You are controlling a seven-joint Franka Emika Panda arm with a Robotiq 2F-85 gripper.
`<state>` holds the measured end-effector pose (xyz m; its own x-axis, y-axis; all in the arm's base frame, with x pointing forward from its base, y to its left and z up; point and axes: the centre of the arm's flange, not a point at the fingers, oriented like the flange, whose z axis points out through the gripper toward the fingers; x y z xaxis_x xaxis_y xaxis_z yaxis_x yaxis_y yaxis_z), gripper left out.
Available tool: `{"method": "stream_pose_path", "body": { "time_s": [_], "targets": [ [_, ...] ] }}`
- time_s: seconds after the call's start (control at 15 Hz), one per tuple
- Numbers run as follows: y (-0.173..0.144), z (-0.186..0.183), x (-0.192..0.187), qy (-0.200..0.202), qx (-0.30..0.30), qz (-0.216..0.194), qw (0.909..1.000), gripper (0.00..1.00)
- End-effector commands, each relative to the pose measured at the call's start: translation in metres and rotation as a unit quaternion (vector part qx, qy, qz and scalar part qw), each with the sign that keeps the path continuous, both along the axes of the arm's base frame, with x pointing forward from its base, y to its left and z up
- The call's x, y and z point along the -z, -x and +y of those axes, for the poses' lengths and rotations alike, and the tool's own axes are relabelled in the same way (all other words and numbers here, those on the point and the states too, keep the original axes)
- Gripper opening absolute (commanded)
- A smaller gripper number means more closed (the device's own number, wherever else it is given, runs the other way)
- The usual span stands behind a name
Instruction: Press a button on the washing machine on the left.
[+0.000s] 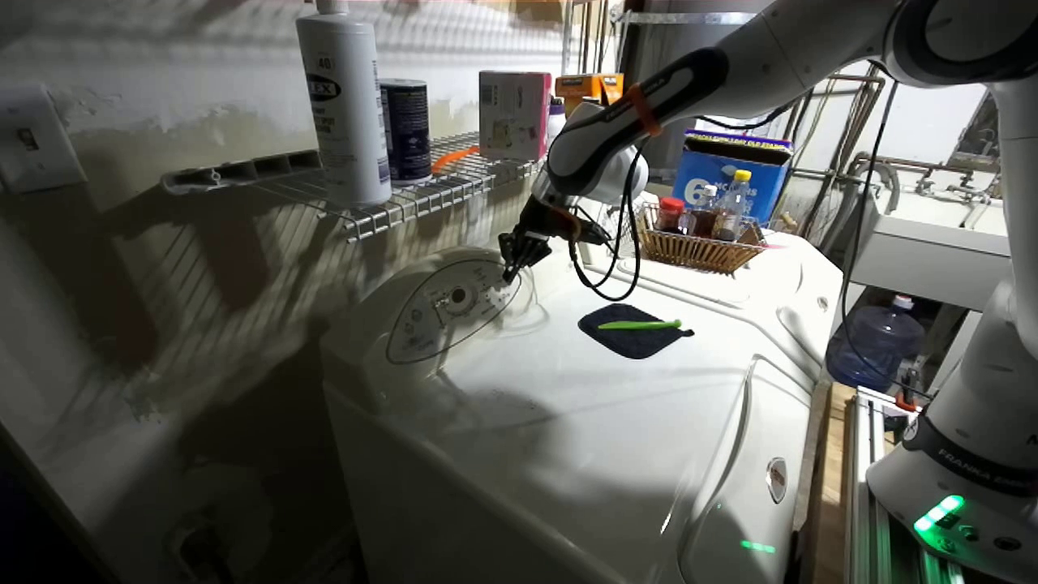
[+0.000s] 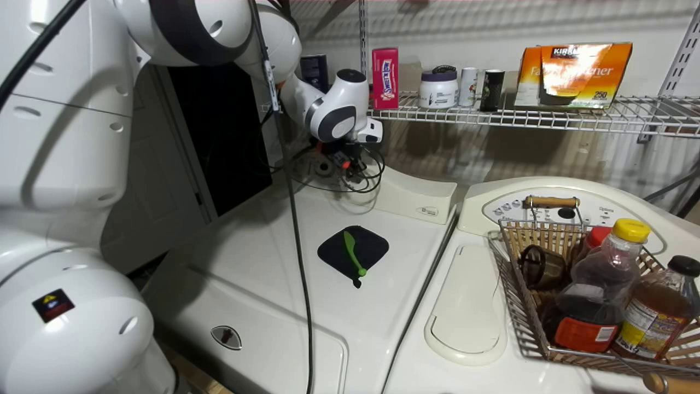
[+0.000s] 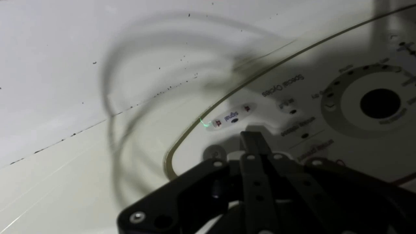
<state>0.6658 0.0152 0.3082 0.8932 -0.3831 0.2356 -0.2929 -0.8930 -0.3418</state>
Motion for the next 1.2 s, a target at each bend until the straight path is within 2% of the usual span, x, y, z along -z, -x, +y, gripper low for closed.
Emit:
{"method": "stream_pose_path", "body": {
  "time_s": [0.0, 0.07, 0.13, 0.6, 0.8, 0.87, 1.13],
  "targets": [
    [-0.011, -0.003, 0.006, -0.01, 0.003, 0.0, 0.9999, 0.0],
    [-0.01, -0.003, 0.006, -0.009, 0.006, 0.013, 0.9999, 0.17],
    [-0.008, -0.002, 0.006, -0.008, 0.006, 0.017, 0.9998, 0.27],
    [0.032, 0.014, -0.04, 0.007, 0.0, 0.086, 0.9962, 0.73],
    [0.055, 0.022, -0.072, 0.036, -0.03, 0.083, 0.9955, 0.94],
    [0.062, 0.024, -0.083, 0.042, -0.041, 0.081, 0.995, 0.99],
    [0.094, 0.03, -0.117, 0.089, -0.091, 0.031, 0.9914, 1.0]
  ]
}}
